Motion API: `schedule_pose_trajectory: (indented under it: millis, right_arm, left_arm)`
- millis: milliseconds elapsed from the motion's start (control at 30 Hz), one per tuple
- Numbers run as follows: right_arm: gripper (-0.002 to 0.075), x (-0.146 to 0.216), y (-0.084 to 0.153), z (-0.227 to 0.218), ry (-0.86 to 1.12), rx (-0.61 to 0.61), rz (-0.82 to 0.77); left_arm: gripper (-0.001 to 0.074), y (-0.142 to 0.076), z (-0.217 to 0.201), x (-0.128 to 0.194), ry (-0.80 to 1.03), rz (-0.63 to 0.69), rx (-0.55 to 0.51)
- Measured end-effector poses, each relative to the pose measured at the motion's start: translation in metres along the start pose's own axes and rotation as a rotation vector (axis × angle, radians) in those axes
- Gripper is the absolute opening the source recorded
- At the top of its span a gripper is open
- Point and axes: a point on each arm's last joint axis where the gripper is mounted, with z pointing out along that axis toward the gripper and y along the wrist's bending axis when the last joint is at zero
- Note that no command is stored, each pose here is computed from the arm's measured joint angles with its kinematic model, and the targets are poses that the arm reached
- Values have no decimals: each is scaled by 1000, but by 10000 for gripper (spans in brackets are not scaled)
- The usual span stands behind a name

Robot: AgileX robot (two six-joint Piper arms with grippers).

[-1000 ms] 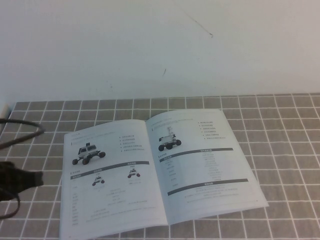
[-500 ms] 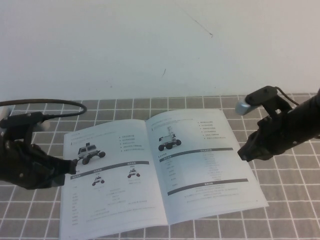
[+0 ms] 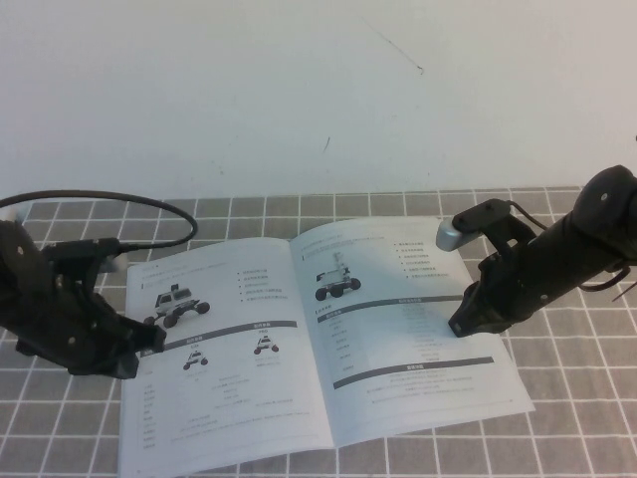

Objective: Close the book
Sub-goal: 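Close the open booklet and leave it lying on the table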

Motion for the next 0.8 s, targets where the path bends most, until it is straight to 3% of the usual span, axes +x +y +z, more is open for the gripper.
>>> schedule_pose_trajectory:
  millis: [267,800]
  right_arm:
    - [-3,3,-3,8,22,-1,-2]
    - [-3,3,-3,9,38,-12,5]
  left_arm:
    - [-4,10,10,-2,1,6,-87]
    - [-4,13,17,-2,16,-48,-108]
